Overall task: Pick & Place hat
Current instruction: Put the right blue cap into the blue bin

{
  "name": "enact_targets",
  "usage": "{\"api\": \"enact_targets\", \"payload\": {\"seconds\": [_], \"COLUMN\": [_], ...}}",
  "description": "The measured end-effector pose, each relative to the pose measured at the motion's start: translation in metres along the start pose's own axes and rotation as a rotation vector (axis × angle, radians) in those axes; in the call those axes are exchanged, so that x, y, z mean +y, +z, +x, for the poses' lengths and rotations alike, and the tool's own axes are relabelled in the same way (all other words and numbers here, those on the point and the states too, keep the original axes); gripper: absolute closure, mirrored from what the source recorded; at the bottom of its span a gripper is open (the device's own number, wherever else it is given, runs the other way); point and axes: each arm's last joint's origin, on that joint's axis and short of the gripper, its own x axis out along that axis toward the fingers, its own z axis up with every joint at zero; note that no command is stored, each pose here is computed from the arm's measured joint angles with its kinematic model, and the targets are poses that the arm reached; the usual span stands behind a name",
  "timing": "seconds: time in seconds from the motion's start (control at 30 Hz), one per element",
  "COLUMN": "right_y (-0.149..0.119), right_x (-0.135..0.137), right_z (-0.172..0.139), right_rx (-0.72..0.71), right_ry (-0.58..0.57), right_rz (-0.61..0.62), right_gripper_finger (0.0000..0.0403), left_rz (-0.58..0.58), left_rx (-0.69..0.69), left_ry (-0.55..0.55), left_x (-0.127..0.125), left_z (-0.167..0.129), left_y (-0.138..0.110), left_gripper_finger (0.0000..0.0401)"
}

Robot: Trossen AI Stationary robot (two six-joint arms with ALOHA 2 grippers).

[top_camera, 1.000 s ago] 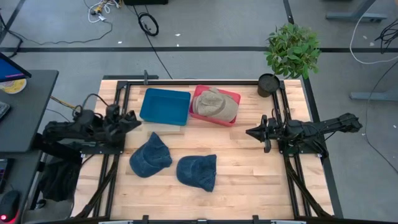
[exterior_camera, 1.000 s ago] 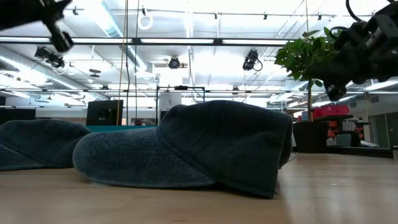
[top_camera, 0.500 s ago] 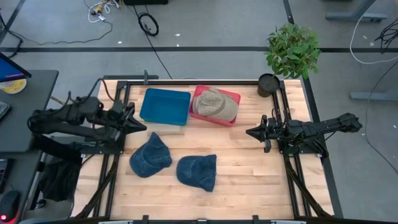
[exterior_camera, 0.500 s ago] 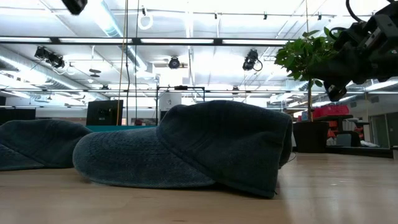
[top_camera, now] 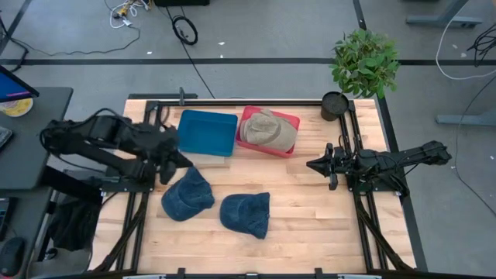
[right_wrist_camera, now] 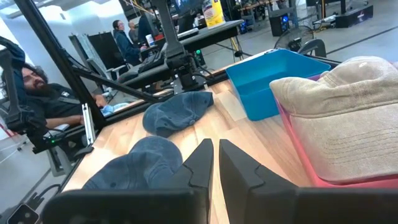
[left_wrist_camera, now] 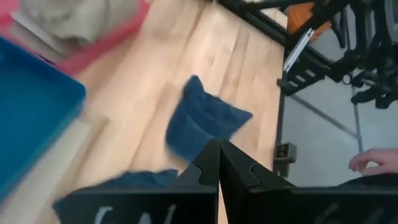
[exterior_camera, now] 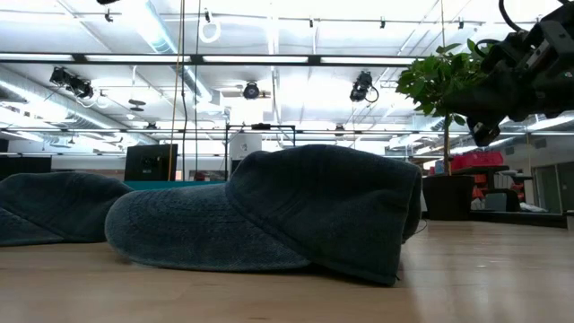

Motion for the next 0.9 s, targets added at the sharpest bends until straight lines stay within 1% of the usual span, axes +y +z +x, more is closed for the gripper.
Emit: {"api": "enact_targets", "payload": {"seconds": [0.07,0.2,0.27,0.3,0.4,0.53,0.6,0.77,0.9], "right_y": [0.0,0.0,0.0,0.0,0.0,0.0,0.0,0.0,0.0], "right_x": [0.0,0.0,0.0,0.0,0.0,0.0,0.0,0.0,0.0], "right_z": [0.0,0.0,0.0,0.0,0.0,0.0,0.0,0.0,0.0], "right_rx": [0.0,0.0,0.0,0.0,0.0,0.0,0.0,0.0,0.0], "right_ry": [0.0,0.0,0.0,0.0,0.0,0.0,0.0,0.0,0.0], "right_rz": [0.0,0.0,0.0,0.0,0.0,0.0,0.0,0.0,0.0], "right_gripper_finger": [0.0372,0.0372,0.0372,0.0372,0.0372,0.0372,0.0372,0.0372,0.0372], "left_rz": [-0.099,-0.314,-0.374,-0.392,-0.388,-0.477,-0.502,-0.502,-0.534], "left_rx": [0.025,0.076,0.083,0.075,0.055,0.014,0.005,0.072,0.09], "left_ry": [0.003,0.009,0.033,0.044,0.099,0.198,0.237,0.32,0.384], "left_x": [-0.007,-0.019,-0.026,-0.031,-0.041,-0.053,-0.06,-0.076,-0.082], "left_z": [0.005,0.011,0.013,0.014,0.018,0.03,0.04,0.072,0.094], "left_y": [0.002,-0.007,-0.015,-0.018,-0.03,-0.044,-0.051,-0.069,-0.078], "left_gripper_finger": [0.0399,0.0399,0.0399,0.0399,0.0399,0.0399,0.0399,0.0399,0.0399]}}
